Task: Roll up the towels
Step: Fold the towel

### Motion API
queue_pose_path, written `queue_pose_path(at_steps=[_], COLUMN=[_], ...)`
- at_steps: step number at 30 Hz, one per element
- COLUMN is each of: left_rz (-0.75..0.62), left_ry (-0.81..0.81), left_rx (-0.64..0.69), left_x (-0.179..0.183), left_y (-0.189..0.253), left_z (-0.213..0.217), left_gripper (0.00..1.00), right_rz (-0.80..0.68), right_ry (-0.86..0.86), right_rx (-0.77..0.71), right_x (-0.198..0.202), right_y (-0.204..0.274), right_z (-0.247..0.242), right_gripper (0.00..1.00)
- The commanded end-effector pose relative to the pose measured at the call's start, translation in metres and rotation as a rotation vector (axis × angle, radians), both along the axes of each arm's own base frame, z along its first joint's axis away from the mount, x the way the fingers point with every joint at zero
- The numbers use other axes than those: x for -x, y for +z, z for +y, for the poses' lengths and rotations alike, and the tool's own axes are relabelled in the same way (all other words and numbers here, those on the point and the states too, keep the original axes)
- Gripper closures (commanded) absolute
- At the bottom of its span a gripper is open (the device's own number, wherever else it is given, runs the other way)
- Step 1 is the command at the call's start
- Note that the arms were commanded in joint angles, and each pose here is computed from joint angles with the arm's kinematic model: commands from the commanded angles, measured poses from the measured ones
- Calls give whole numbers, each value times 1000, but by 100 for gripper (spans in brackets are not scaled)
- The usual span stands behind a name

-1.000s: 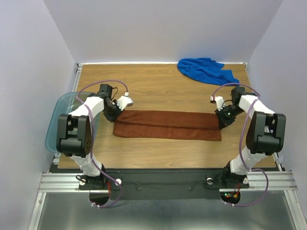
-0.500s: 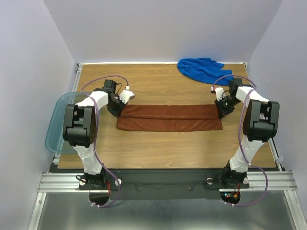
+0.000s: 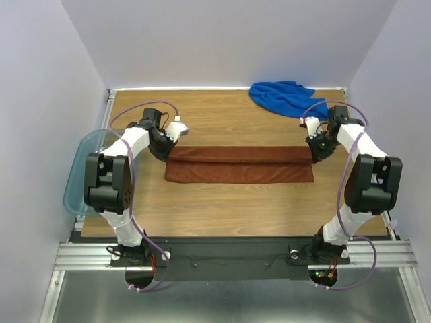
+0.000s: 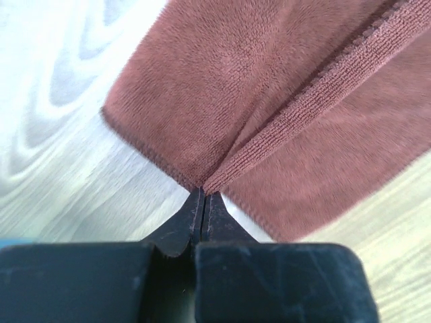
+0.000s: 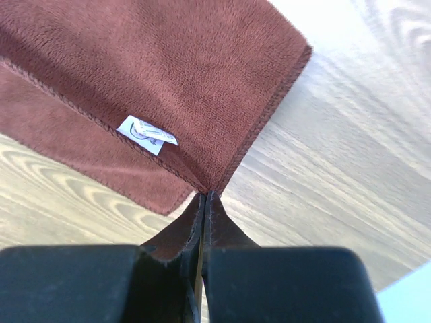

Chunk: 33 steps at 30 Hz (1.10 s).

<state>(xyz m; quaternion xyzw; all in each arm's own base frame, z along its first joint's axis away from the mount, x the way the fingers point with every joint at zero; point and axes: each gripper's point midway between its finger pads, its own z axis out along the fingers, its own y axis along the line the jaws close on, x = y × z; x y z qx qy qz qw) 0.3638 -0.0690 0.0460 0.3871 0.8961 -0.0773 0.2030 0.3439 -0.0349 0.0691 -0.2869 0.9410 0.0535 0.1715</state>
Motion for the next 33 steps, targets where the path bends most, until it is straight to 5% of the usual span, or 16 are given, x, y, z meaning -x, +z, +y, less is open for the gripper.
queue_pose_path(at_steps=[1,25,33], left_rz=[-82,36,-23], left_ry=[-19,-37,-44], left_rx=[-14,-83,-64], left_x=[5,32,26], left_y=[40,-7,29], left_z=[3,16,13], left_gripper=[100,100,100], right_rz=[-36,125,36], right_ry=[36,80,85], right_rx=[7,-1,16], right_x=[5,40,24], right_y=[19,-26,11], right_z=[2,4,2], right_gripper=[99,99,99])
